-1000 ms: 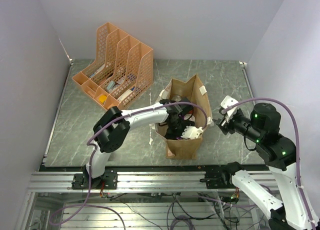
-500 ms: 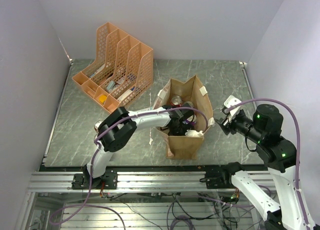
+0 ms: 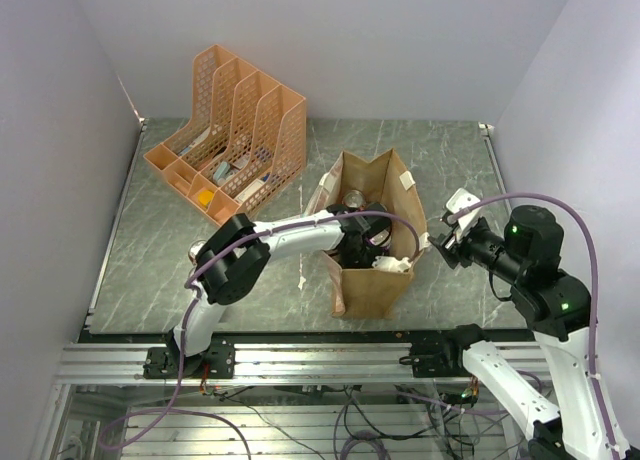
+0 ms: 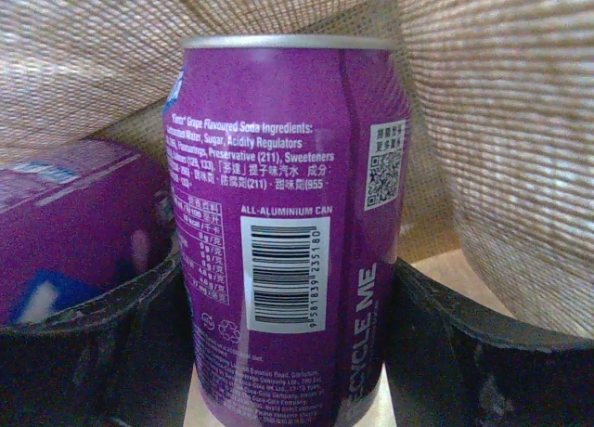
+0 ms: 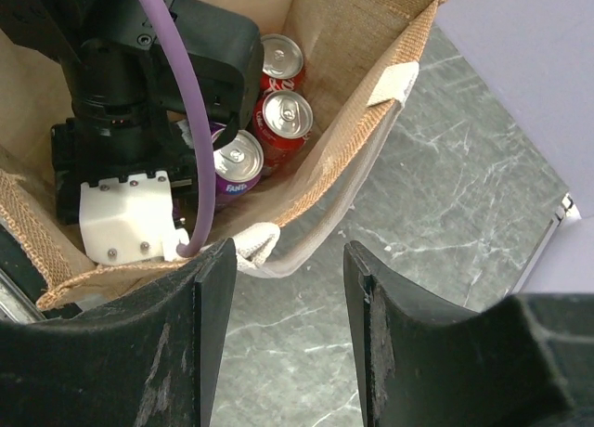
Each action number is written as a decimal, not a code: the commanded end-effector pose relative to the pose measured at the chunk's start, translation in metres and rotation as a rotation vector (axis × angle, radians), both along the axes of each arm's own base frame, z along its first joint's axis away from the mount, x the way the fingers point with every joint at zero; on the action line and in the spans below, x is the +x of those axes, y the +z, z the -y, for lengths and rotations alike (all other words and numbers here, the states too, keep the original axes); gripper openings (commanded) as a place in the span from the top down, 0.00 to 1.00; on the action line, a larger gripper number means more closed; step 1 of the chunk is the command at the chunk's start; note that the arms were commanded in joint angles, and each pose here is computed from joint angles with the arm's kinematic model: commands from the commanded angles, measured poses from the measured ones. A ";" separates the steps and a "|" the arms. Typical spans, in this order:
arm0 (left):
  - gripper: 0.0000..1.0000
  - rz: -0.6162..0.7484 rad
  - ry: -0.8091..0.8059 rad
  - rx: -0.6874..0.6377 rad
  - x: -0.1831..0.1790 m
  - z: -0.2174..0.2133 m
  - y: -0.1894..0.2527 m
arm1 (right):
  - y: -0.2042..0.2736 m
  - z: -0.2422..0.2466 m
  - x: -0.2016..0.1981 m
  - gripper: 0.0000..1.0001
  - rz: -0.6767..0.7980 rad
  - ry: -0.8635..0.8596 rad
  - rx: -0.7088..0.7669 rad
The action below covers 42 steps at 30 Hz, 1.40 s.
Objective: Place the beverage into the canvas bag
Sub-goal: Pick up the drink from the canvas bag.
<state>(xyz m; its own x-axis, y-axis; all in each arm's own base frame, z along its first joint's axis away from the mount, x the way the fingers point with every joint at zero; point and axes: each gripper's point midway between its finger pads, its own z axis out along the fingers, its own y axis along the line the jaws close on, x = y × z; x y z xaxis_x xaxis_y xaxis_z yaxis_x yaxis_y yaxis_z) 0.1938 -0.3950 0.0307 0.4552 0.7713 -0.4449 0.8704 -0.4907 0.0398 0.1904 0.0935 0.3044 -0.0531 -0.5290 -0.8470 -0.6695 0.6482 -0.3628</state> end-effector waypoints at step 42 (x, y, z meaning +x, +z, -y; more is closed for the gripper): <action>0.93 -0.037 0.348 -0.692 0.089 -0.001 0.302 | 0.052 -0.067 0.055 0.39 -0.068 0.162 0.261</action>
